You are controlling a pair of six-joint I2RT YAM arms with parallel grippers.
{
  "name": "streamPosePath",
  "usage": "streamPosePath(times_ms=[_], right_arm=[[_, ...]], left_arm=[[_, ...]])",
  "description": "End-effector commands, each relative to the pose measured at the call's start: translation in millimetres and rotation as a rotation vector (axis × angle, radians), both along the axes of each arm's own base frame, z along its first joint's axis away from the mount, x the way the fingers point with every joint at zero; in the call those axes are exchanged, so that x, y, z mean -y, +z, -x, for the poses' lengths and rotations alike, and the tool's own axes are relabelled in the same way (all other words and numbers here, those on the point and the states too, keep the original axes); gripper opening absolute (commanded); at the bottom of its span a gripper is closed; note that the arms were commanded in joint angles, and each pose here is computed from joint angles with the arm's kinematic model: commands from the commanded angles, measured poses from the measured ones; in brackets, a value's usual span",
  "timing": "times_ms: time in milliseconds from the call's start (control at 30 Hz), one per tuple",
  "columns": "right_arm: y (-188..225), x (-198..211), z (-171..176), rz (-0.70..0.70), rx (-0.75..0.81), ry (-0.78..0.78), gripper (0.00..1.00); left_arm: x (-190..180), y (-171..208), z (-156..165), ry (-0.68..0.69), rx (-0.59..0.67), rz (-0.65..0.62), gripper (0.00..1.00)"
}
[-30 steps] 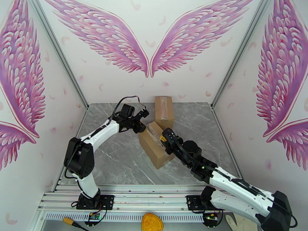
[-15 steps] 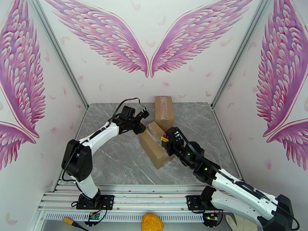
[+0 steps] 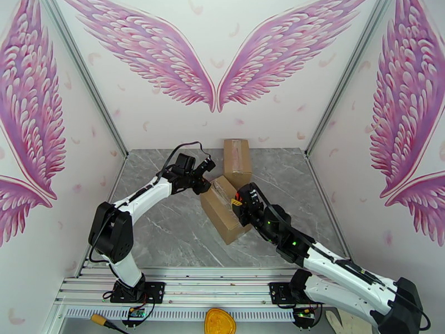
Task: Unpack the express box
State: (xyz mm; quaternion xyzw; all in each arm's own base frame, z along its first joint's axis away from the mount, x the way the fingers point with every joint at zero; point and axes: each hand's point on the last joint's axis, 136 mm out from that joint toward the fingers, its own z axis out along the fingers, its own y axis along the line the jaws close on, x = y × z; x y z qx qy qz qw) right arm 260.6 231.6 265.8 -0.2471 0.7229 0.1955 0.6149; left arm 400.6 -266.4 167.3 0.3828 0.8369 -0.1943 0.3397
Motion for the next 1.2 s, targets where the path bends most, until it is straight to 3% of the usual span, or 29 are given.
streamPosePath(times_ms=[0, 233, 433, 700, 867, 1167], right_arm=[[-25, 5, 1, 0.036, -0.071, -0.027, 0.0], [-49, 8, 5, -0.011, -0.22, -0.081, 0.0], [-67, 15, 9, 0.04, -0.278, -0.157, 0.0], [-56, 27, 12, 0.077, -0.223, -0.197, 0.0], [-60, 32, 17, 0.17, -0.223, -0.199, 0.0], [-36, 36, 29, 0.114, -0.17, -0.145, 0.0]], left_arm=[[-29, -52, 20, 0.055, -0.142, -0.151, 0.3], [-32, -56, 21, 0.077, -0.156, -0.16, 0.29], [-38, -59, 24, 0.112, -0.172, -0.156, 0.27], [-47, -67, 28, 0.139, -0.186, -0.167, 0.26], [-51, -67, 24, 0.151, -0.189, -0.164, 0.25], [-58, -77, 21, 0.177, -0.216, -0.195, 0.23]])
